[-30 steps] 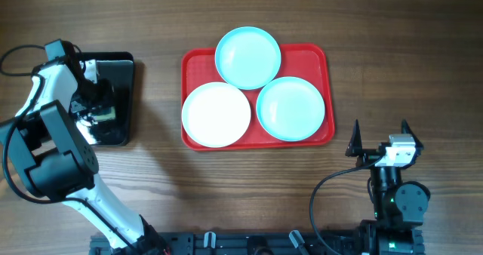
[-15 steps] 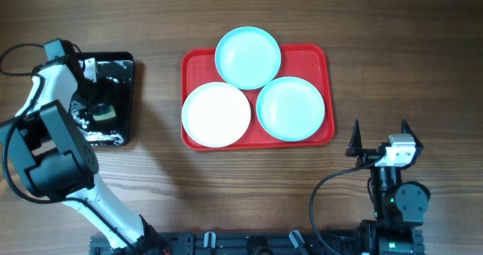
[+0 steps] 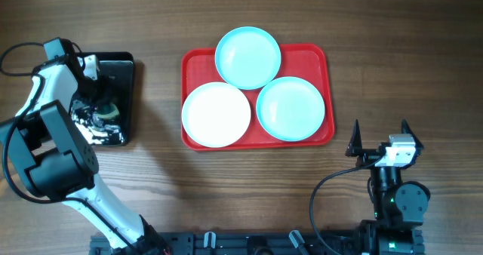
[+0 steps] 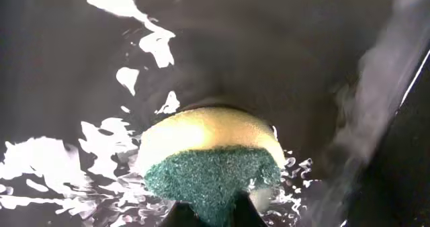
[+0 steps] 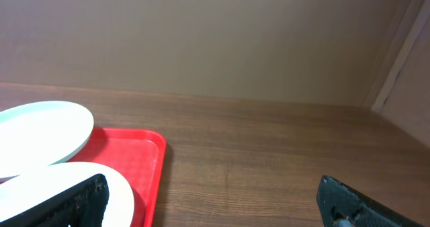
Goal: Clean dirty plates on tray and stack at the side
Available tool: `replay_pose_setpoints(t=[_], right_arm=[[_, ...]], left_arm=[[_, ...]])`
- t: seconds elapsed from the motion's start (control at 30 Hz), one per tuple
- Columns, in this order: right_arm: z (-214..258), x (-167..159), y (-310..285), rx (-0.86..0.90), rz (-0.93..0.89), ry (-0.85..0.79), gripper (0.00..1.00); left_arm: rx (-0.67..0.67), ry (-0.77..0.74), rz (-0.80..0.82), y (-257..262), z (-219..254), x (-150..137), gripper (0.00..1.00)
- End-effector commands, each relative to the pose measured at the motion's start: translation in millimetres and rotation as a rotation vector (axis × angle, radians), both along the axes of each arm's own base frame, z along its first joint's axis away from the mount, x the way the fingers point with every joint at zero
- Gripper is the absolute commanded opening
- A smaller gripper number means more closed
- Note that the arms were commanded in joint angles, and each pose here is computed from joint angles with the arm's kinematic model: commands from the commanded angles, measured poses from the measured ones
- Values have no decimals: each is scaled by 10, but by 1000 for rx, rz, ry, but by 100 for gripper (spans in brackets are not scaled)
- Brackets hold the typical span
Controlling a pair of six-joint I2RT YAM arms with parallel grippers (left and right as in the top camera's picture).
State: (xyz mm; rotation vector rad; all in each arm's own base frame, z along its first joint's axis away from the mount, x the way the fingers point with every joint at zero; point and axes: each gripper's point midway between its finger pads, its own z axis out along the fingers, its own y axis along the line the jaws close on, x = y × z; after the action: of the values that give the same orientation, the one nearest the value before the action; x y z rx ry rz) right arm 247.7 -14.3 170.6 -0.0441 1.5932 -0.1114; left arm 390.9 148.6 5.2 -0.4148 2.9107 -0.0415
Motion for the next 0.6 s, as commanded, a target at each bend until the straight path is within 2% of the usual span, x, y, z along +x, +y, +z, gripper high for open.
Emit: replay_pose_setpoints(t=[0.0,0.07,0.17,0.3,0.4,0.47,0.57], right_arm=[[-7,1,2,-4,4,1,100],[-7,1,2,-4,4,1,100],[-7,1,2,-4,4,1,100],[-7,1,3,-4,4,1,100],[-7,1,2,-4,4,1,100],[-7,1,2,-4,4,1,100],[-7,1,2,-4,4,1,100]], left_arm=[[-19,18,2,-24,-61,-50,4],[-14,11,2,-12,59,-33,4],[6,-39,8,22,533,54,4],[31,-217,138,63,1482,167,4],[63,-340,150,30,2002,107,4],[61,-399,140,-28,2233,64,4],[46,-386,136,-45,2171,72,4]])
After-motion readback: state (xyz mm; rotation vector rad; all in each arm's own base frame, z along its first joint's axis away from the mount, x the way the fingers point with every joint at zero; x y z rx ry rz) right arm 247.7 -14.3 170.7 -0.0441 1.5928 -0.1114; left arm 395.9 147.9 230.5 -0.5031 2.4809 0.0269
